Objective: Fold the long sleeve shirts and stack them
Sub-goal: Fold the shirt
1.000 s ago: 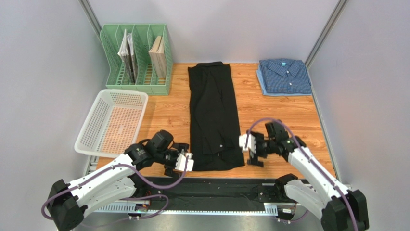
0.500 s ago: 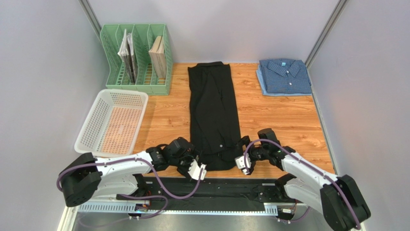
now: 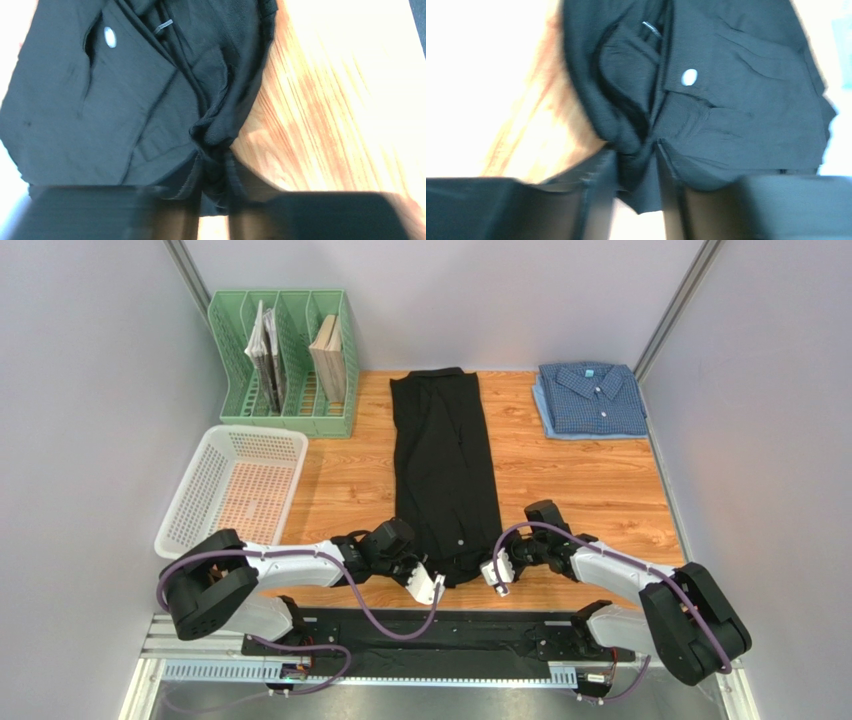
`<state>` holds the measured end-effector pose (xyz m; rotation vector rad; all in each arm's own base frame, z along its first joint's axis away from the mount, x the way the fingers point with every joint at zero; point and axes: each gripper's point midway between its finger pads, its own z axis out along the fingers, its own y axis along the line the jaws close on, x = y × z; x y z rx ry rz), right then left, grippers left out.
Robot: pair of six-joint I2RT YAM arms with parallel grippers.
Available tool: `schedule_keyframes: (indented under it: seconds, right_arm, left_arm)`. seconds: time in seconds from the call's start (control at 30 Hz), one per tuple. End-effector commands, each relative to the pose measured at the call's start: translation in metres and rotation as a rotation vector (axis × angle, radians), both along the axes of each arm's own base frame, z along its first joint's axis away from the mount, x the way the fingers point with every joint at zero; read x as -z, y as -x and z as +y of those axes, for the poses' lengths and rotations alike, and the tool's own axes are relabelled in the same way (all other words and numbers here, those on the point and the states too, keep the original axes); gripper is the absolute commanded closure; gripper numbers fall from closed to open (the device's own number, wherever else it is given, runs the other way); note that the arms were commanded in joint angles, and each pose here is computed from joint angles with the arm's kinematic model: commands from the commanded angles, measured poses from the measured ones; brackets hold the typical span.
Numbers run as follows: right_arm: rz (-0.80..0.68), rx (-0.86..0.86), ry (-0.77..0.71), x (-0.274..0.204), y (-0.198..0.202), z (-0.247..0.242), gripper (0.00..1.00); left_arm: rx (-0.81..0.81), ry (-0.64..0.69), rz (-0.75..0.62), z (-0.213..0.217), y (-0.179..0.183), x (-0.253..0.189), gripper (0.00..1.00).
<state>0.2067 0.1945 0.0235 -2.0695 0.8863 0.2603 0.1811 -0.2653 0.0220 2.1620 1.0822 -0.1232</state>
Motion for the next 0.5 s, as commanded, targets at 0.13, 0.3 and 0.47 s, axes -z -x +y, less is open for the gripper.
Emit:
schedule_keyframes:
  seconds: [0.13, 0.3, 0.47]
  right_arm:
    - [0.117, 0.049, 0.038, -0.006, 0.028, -0.010, 1.00]
    - [0.220, 0.045, 0.025, -0.027, 0.075, -0.009, 1.00]
    - [0.265, 0.101, -0.017, -0.044, 0.100, -0.011, 1.00]
  left_arm:
    - [0.005, -0.009, 0.143, 0.004, 0.026, -0.016, 1.00]
    - [0.045, 0.038, 0.294, 0.018, 0.072, -0.040, 1.00]
    - [0.031, 0.071, 0.347, 0.034, 0.093, -0.054, 1.00]
